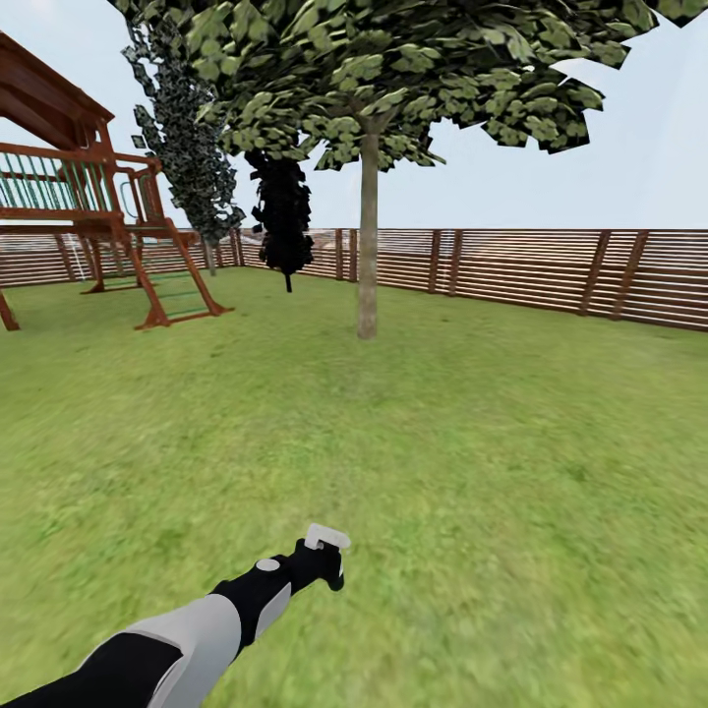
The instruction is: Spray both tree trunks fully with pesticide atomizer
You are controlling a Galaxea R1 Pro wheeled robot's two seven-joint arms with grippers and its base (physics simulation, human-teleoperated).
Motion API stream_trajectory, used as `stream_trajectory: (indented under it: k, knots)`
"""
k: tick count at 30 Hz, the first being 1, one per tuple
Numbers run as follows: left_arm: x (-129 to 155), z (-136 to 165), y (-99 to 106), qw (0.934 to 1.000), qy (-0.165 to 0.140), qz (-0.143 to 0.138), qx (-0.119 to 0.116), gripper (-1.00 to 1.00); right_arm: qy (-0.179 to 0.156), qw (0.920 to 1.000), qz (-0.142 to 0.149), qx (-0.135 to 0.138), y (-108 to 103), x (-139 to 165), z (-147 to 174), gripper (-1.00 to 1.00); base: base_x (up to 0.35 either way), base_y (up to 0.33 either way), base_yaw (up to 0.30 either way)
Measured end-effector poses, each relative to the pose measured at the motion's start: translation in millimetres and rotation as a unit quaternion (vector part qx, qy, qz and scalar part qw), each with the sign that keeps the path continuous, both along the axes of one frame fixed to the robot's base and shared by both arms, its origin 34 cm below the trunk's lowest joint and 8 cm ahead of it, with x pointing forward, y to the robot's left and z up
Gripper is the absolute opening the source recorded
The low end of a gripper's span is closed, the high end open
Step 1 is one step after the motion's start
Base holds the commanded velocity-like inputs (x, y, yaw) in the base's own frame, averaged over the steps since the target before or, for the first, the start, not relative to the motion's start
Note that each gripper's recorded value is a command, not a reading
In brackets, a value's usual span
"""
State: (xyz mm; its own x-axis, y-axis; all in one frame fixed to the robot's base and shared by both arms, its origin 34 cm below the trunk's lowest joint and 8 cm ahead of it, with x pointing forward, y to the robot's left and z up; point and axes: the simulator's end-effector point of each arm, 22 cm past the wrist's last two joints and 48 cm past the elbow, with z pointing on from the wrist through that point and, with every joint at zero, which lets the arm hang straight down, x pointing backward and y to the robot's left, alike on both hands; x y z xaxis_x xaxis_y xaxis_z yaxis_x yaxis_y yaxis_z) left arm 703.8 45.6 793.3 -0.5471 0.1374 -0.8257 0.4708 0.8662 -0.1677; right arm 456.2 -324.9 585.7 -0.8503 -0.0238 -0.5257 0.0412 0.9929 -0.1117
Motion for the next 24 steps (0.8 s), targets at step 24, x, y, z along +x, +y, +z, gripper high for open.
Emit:
stream_trajectory:
  k: [24]
  knots:
    - [1.5, 1.2, 1.0, 0.9999, 0.002, 0.010, -0.009, -1.00, -0.001, 1.0000, 0.000, 0.000, 0.0, 0.2, 0.2, 1.00, 0.700, 0.000, 0.000]
